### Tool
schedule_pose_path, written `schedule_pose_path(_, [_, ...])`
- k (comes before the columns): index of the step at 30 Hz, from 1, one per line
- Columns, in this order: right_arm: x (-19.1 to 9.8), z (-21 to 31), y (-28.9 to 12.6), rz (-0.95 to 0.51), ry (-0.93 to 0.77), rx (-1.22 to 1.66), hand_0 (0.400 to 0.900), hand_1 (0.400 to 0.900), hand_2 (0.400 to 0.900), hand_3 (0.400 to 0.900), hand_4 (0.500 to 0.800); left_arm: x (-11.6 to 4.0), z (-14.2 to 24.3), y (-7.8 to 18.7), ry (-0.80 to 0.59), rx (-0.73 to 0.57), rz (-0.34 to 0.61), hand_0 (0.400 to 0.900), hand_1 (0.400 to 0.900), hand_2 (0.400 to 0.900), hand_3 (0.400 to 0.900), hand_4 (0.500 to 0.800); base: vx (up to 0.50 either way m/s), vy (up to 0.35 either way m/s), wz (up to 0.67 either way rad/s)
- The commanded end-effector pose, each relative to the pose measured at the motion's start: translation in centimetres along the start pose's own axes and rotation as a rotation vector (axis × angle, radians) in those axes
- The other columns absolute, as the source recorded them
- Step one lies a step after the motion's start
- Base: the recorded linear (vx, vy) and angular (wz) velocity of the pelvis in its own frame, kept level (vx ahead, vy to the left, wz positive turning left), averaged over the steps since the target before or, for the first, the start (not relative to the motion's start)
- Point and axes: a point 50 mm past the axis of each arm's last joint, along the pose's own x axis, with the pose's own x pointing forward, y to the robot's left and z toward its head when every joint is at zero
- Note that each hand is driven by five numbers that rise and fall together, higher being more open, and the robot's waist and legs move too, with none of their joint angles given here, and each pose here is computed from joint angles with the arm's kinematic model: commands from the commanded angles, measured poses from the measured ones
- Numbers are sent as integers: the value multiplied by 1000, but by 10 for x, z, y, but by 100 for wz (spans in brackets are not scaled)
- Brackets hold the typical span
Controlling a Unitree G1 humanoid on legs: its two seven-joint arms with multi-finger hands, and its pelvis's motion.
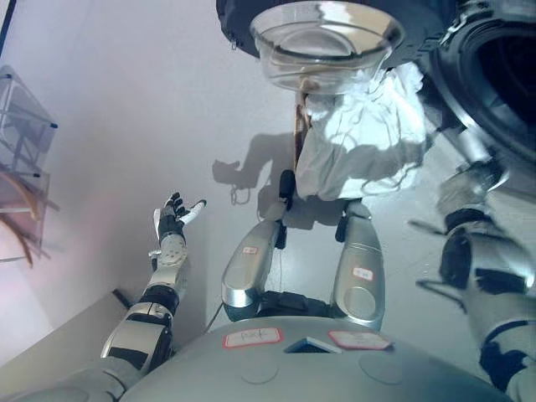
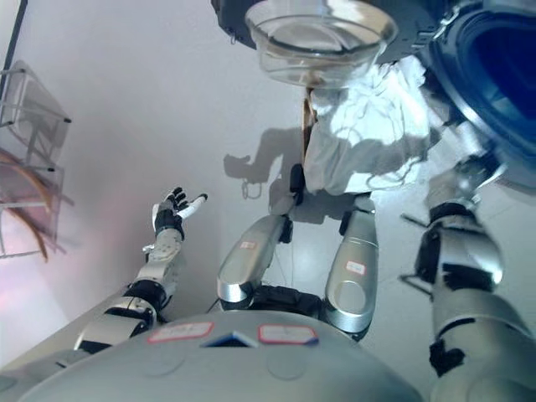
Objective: Put the clothes in the basket into the washing machine.
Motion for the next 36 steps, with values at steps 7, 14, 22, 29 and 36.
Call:
schedule_pose_path(7, [-28,-123,-107,-77,250,-549,900,900,900,900,800,-9,-55,57,239,75,168,900,900,900,900,800,53,-2,-6])
schedule_pose_path(14, [-54,-167,-122,300,264,-1485,900,900,900,900,800,-19,-79,52,333,236,20,900,900,900,900,800,71,11,5])
schedule_pose_path(22, [-68,-188,-131,394,332,-1645,900,900,900,900,800,-29,-97,50,413,402,-79,900,900,900,900,800,115,36,-11])
schedule_pose_path(29, [-77,-198,-133,398,394,-1572,900,900,900,900,800,-37,-108,52,457,398,-84,900,900,900,900,800,87,16,-11])
schedule_pose_path(36, [-79,-201,-133,409,393,-1572,900,900,900,900,800,-39,-111,54,466,388,-69,900,900,900,900,800,19,-2,-1])
